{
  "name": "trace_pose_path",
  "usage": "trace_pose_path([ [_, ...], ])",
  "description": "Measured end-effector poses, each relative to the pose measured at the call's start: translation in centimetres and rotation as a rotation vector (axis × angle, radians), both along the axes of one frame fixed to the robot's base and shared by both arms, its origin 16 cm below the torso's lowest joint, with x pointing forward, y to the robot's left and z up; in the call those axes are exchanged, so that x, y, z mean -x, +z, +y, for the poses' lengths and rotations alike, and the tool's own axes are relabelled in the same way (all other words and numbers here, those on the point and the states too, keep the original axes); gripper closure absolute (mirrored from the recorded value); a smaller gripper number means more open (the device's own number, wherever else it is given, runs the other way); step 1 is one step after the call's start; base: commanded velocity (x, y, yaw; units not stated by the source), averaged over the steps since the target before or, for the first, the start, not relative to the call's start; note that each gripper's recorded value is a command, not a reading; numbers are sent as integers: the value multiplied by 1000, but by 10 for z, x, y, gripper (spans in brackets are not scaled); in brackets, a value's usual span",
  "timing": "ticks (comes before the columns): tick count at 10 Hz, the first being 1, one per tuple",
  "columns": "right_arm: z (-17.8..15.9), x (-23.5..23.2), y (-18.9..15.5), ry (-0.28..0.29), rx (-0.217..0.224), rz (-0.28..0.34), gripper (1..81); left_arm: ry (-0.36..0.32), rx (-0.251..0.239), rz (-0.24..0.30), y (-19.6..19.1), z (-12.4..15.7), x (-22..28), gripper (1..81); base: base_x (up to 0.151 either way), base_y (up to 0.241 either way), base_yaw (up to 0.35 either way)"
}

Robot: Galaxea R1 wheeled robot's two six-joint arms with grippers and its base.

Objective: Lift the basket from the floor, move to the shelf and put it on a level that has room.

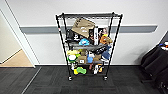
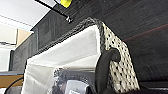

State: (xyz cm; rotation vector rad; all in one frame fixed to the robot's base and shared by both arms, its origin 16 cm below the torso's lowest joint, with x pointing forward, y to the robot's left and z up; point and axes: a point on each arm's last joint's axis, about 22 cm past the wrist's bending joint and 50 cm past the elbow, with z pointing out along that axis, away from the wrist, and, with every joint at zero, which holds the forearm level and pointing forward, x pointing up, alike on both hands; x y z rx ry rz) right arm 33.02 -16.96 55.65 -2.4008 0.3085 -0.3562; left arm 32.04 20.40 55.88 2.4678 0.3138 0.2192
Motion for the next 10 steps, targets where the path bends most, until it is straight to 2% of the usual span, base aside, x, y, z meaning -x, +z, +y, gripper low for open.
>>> trace_pose_path([
  [3, -19, 12, 19, -47, 3, -32, 811, -57, 1, -41, 16, -16, -17, 811, 0, 0, 0],
  [5, -25, 18, 19, -51, 8, -31, 811, -64, 6, -46, 19, -20, -15, 811, 0, 0, 0],
  [7, -18, 9, 32, -44, 0, -60, 811, -50, -4, -72, 26, -10, -16, 811, 0, 0, 0],
  [9, -18, 1, 47, -37, 0, -104, 811, 2, 4, -154, 40, -3, -22, 811, 0, 0, 0],
  [10, -18, 0, 50, -37, 1, -116, 811, 21, 8, -174, 41, 0, -20, 811, 0, 0, 0],
])
